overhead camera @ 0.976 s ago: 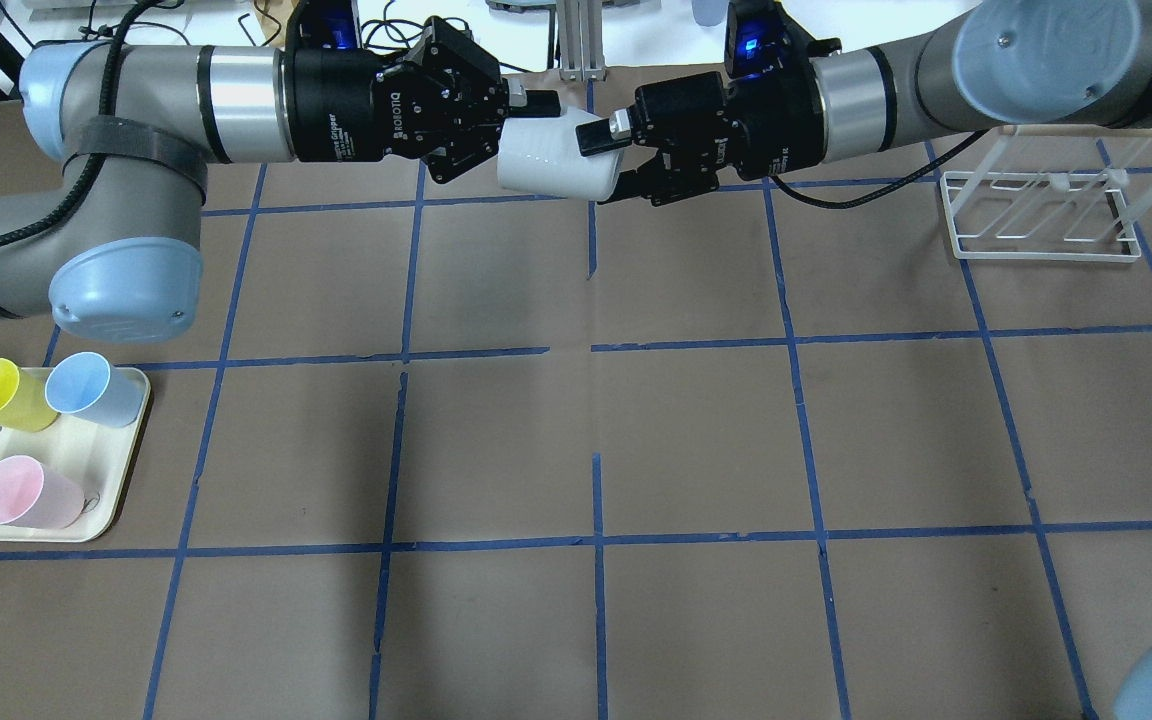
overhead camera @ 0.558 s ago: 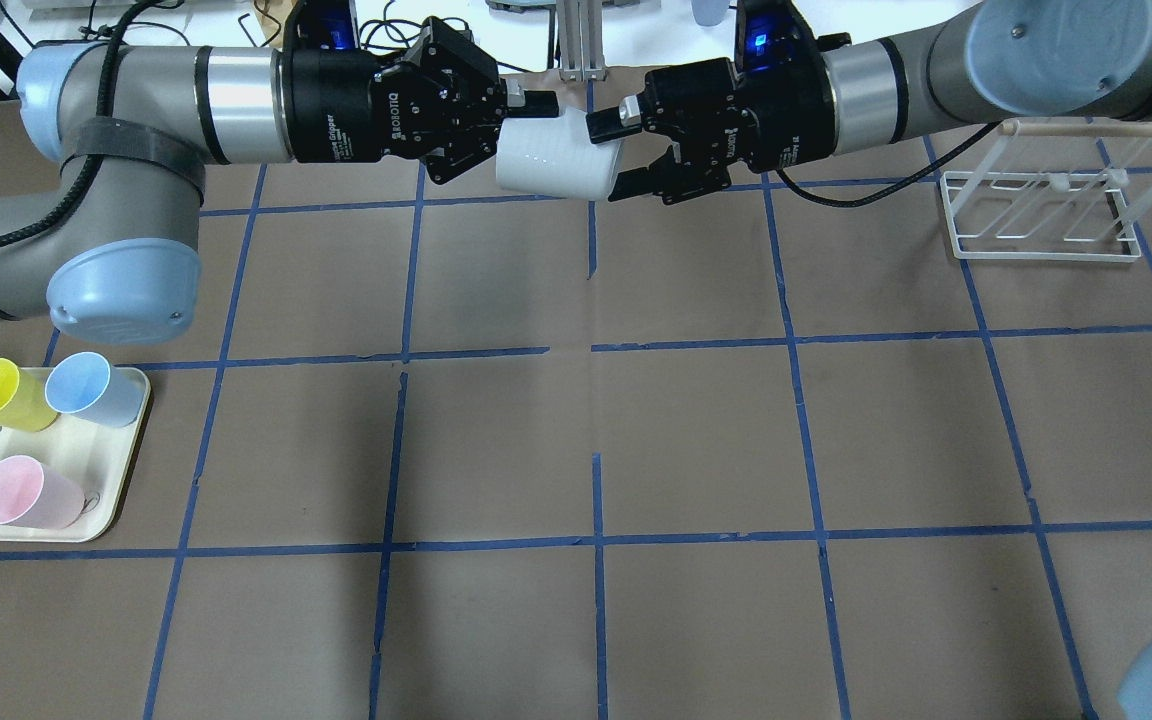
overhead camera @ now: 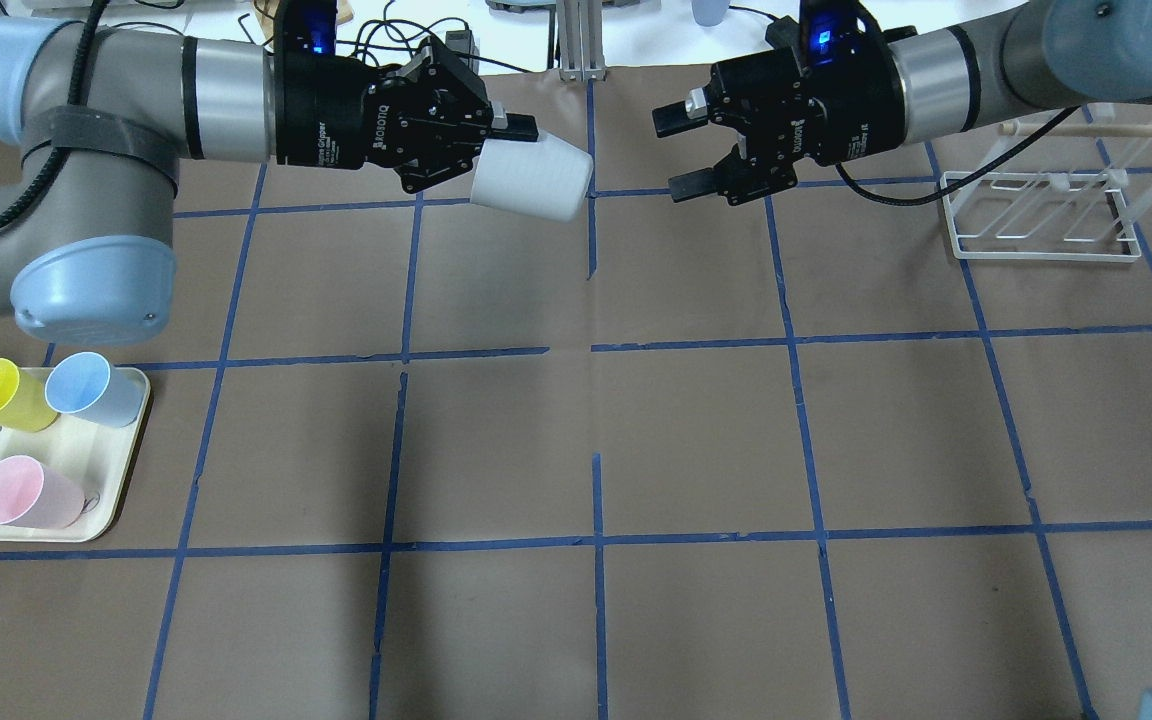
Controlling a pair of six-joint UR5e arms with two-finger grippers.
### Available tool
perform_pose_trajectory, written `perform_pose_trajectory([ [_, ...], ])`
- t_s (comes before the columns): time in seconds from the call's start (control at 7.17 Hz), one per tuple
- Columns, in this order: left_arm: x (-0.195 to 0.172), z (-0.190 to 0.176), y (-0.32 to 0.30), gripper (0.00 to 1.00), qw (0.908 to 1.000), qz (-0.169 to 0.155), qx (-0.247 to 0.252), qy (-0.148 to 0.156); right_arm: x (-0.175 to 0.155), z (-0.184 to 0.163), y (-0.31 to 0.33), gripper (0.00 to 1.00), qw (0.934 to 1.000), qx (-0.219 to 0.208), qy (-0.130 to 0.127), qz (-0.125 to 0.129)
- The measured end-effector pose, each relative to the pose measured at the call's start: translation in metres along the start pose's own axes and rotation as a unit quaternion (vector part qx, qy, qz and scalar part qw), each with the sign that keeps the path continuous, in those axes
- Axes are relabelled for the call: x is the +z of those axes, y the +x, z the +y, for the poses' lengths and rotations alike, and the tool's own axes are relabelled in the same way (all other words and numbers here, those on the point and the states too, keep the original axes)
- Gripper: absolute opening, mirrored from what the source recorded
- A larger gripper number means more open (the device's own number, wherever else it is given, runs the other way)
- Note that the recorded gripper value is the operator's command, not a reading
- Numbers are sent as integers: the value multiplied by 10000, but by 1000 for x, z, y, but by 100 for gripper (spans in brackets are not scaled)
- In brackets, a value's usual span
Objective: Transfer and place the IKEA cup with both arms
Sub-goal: 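Open the right gripper and pull it back from the cup, then carry the white cup over the tray with the left gripper while the right retreats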
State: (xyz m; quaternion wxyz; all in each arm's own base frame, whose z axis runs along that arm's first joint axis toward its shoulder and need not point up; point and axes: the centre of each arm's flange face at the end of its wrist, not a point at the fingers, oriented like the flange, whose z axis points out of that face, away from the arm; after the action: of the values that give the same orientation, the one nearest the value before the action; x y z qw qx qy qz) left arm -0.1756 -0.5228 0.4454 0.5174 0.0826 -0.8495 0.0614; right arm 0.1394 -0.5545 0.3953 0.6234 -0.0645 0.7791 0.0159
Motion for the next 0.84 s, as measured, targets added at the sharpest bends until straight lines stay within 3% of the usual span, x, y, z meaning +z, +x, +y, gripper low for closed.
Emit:
perform_pose_trajectory([
  [0.28, -18, 7, 9, 0, 9952, -935, 165, 246, -5, 13, -19, 100, 9988, 439, -111, 208],
  [0.56, -34, 17, 6, 0, 9781, -1955, 650, 282, -8, 27, -43, 100, 9943, 868, -244, 576],
  [0.7, -46, 25, -1, 0, 9570, -2694, 1059, 185, -13, 32, -59, 100, 9892, 999, -303, 1027],
  [0.84, -59, 32, -10, 0, 9238, -3473, 1609, -115, -20, 37, -73, 100, 9770, 1198, -242, 1747],
])
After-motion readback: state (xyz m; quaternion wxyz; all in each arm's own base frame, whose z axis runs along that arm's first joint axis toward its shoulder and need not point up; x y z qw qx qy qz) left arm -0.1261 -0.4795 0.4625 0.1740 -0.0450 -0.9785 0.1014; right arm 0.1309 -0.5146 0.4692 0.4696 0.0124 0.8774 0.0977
